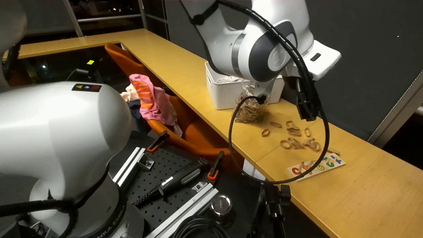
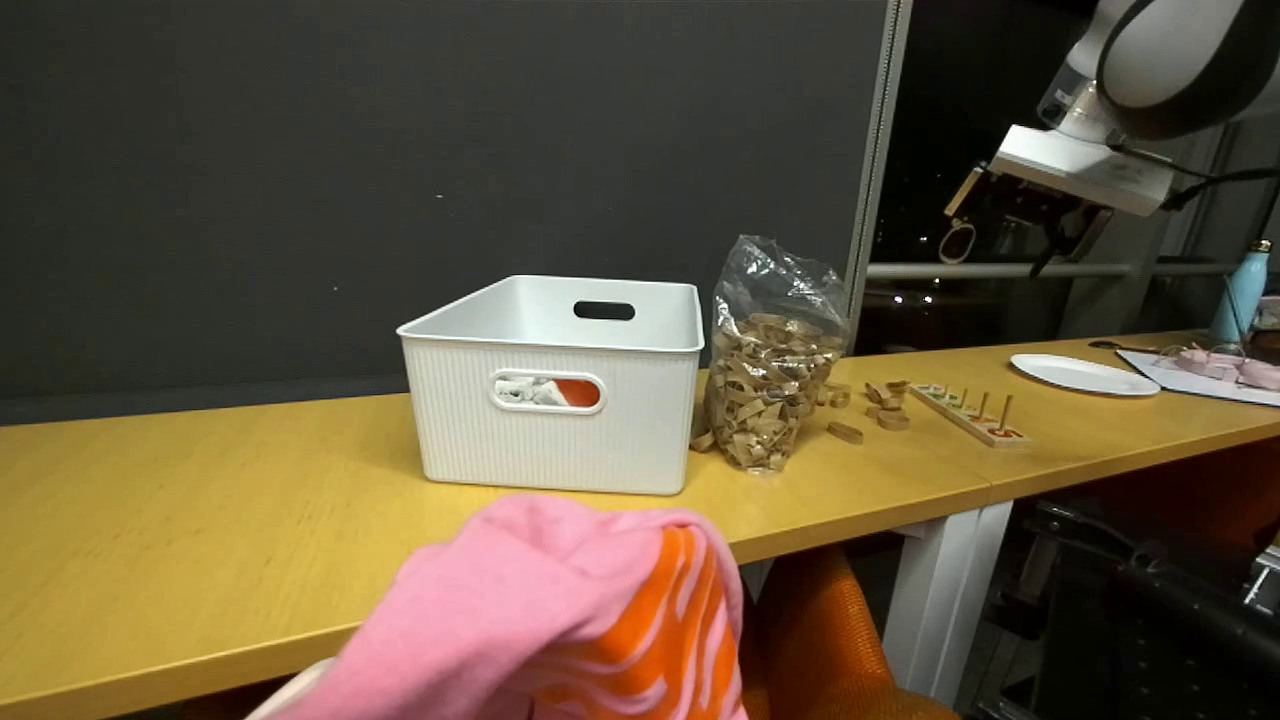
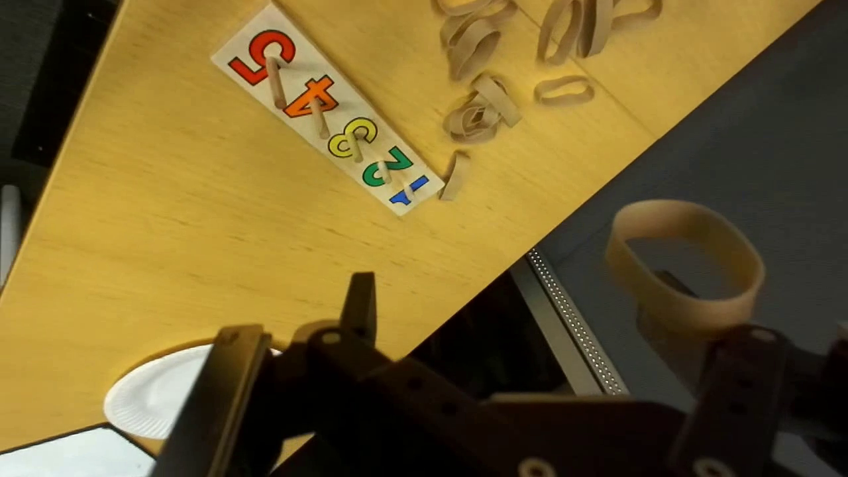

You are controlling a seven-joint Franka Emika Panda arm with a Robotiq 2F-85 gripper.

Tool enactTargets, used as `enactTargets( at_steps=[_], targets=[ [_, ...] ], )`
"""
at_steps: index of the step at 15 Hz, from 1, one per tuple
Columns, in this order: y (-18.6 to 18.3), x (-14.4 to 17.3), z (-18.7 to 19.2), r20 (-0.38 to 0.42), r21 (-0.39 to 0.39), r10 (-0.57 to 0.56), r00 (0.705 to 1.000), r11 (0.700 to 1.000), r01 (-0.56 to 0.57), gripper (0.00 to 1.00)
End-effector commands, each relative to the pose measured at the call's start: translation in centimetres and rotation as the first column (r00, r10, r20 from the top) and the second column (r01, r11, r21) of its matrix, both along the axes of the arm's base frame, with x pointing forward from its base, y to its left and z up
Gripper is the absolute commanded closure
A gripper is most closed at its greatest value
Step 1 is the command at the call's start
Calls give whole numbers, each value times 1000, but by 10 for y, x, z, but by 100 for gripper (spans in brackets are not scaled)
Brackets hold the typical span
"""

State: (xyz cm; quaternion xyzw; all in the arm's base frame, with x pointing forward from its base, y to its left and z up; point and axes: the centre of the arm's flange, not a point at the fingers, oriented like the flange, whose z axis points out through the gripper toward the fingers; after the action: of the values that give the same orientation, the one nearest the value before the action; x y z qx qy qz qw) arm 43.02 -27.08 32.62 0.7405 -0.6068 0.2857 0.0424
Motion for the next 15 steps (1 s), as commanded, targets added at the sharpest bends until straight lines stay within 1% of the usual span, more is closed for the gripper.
enactTargets(
  at_steps=[1, 3, 5, 9, 12, 15],
  targets=[
    [-50, 51, -6, -19, 96, 22, 1000, 995, -20, 0],
    [-59, 70, -5, -39, 144, 27, 999, 989, -21, 0],
    [-55, 81, -6, -60, 198, 36, 998, 980, -24, 0],
    [-51, 93, -22, -73, 306, 44, 996, 952, -20, 0],
    [-69, 106, -44, -83, 356, 32, 996, 934, 0, 0],
    [-95, 126, -72, -119, 387, 19, 993, 922, 29, 0]
  ],
)
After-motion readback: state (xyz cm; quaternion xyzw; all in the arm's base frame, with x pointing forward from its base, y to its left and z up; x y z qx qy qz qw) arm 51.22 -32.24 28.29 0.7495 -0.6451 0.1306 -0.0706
